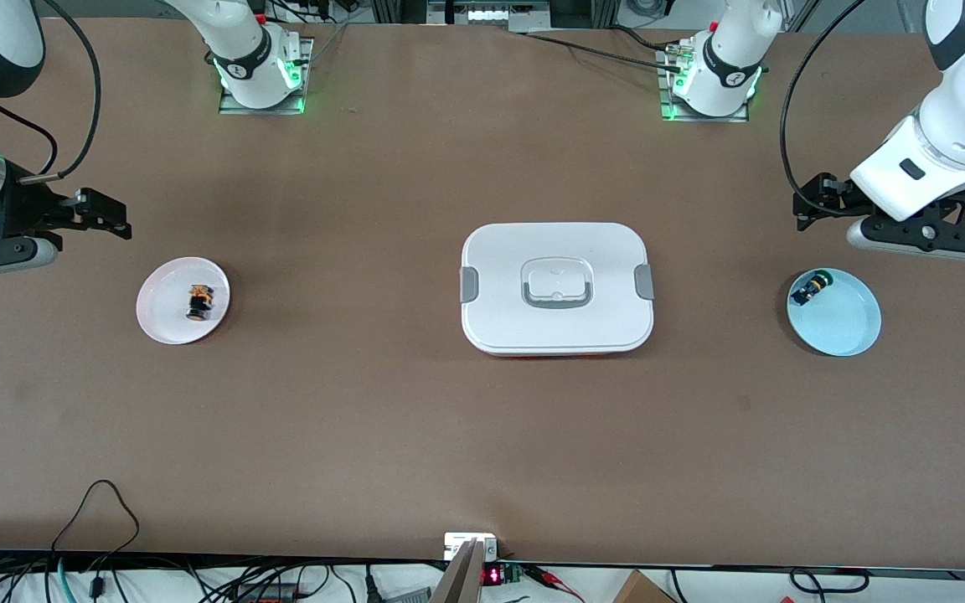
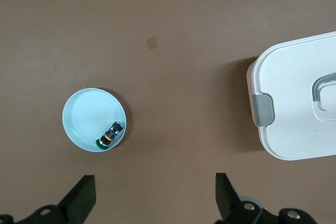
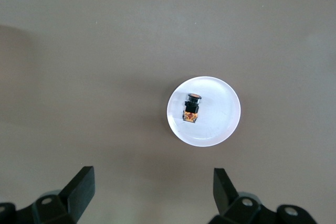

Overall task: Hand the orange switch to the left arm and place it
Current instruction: 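Move the right gripper down toward the orange switch on the white plate, then lower the right gripper around the orange switch and close it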

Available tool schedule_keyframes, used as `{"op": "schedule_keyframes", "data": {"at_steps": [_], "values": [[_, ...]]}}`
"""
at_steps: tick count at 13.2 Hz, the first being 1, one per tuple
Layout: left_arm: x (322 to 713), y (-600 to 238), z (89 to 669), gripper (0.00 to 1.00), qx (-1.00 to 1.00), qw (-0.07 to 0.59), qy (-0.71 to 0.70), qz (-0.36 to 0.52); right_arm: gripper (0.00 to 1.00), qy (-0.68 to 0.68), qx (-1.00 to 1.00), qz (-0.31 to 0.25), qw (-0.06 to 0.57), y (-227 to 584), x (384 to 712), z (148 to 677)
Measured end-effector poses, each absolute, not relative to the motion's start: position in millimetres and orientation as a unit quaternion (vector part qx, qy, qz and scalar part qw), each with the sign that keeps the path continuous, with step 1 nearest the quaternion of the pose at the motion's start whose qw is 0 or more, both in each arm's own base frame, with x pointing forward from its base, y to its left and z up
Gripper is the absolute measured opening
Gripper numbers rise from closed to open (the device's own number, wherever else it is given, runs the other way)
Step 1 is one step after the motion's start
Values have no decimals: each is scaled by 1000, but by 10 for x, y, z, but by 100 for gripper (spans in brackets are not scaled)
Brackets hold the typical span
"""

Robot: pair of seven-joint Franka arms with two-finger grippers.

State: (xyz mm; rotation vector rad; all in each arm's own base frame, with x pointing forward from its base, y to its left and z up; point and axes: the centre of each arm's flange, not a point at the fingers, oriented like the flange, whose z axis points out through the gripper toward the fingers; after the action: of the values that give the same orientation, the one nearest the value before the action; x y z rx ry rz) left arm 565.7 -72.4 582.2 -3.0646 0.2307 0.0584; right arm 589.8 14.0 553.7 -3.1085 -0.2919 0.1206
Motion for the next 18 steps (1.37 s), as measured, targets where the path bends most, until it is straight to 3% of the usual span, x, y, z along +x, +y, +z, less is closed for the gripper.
{"op": "schedule_keyframes", "data": {"at_steps": [5,9,12,18], "values": [[5657,-724,5822,100,-996,34,75,19,100,-107,-993,45,9,191,5906,5500],[5657,-725,5824,100,-996,34,75,19,100,-201,-977,70,17,197,5890,5365],[5657,-726,5825,100,-996,34,75,19,100,-269,-959,89,25,206,5913,5031],[5658,-727,5825,100,-996,34,75,19,100,-425,-903,49,21,-183,5720,3795]]}}
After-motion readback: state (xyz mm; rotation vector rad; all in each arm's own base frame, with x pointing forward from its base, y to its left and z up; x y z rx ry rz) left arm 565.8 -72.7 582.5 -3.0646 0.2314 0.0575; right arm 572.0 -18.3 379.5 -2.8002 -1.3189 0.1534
